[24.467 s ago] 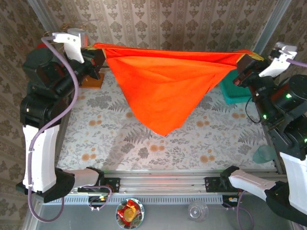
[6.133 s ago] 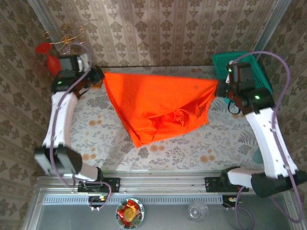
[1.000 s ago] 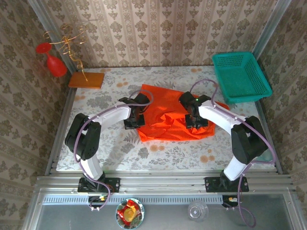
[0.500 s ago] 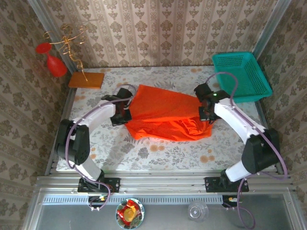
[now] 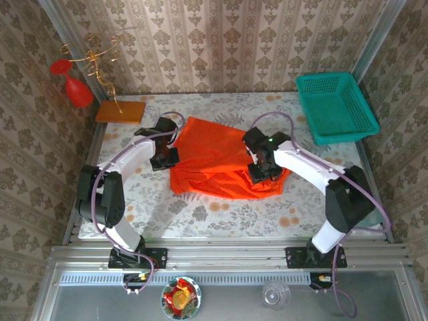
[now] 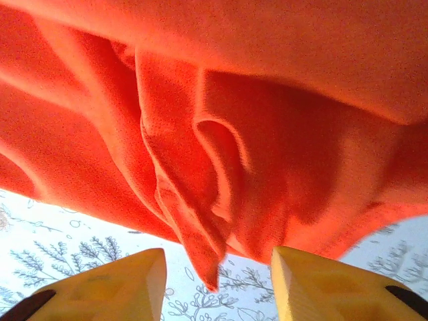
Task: Fold the inside-out t-shirt
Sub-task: Flatten out the T-shirt at the center of the table.
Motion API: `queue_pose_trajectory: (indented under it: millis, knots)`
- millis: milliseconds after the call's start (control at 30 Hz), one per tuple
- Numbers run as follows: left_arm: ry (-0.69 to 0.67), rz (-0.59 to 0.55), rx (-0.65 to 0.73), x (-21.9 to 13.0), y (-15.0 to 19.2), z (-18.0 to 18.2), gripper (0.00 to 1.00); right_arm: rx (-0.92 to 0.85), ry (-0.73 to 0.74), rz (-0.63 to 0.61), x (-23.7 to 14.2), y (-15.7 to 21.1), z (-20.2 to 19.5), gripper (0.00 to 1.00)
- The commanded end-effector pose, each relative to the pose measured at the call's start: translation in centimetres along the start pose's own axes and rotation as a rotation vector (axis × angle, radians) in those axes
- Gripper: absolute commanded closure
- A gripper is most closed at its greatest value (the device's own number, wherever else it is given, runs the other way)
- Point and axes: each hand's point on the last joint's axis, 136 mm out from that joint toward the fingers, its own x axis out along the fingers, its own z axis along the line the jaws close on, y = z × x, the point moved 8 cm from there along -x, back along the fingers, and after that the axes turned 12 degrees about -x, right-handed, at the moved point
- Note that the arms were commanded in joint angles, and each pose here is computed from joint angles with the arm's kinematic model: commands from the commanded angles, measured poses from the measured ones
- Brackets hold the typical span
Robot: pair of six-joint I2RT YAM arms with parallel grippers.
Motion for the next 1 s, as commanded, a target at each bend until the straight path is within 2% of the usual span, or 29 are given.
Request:
queue_pose_trajectory:
  millis: [0, 267, 400, 467, 733, 867, 967]
  knots:
    - [0.01, -0.001, 0.018, -0.6, -0.5, -0.1, 1.0, 0.009, 0.012, 0.046, 1.5, 0.3, 0.1, 0.55]
    - [0.008, -0.006, 0.003, -0.7, -0.8, 0.6, 1.0, 0.047, -0.066, 0.084, 2.1, 0.9, 0.9, 0.67]
    - [0.013, -0.019, -0.004, -1.1, -1.1, 0.8, 1.0, 0.07, -0.008, 0.074, 0.9, 1.3, 0.2, 0.96]
    - [0.009, -0.041, -0.015, -1.7, -1.4, 1.1, 1.0, 0.088, 0.042, 0.035, -1.3, 1.3, -0.6, 1.0]
    - [0.083, -0.201, -0.134, -6.6, -5.1, 5.5, 1.0, 0.189, 0.225, -0.164, -13.7, 3.5, -6.9, 1.0]
    - [0.183, -0.296, -0.191, -10.7, -7.2, 7.7, 1.0, 0.282, 0.321, -0.272, -19.7, 6.3, -10.3, 1.0]
    - [0.304, -0.37, -0.184, -14.3, -8.2, 7.9, 1.0, 0.311, 0.359, -0.358, -23.3, 7.6, -11.1, 1.0]
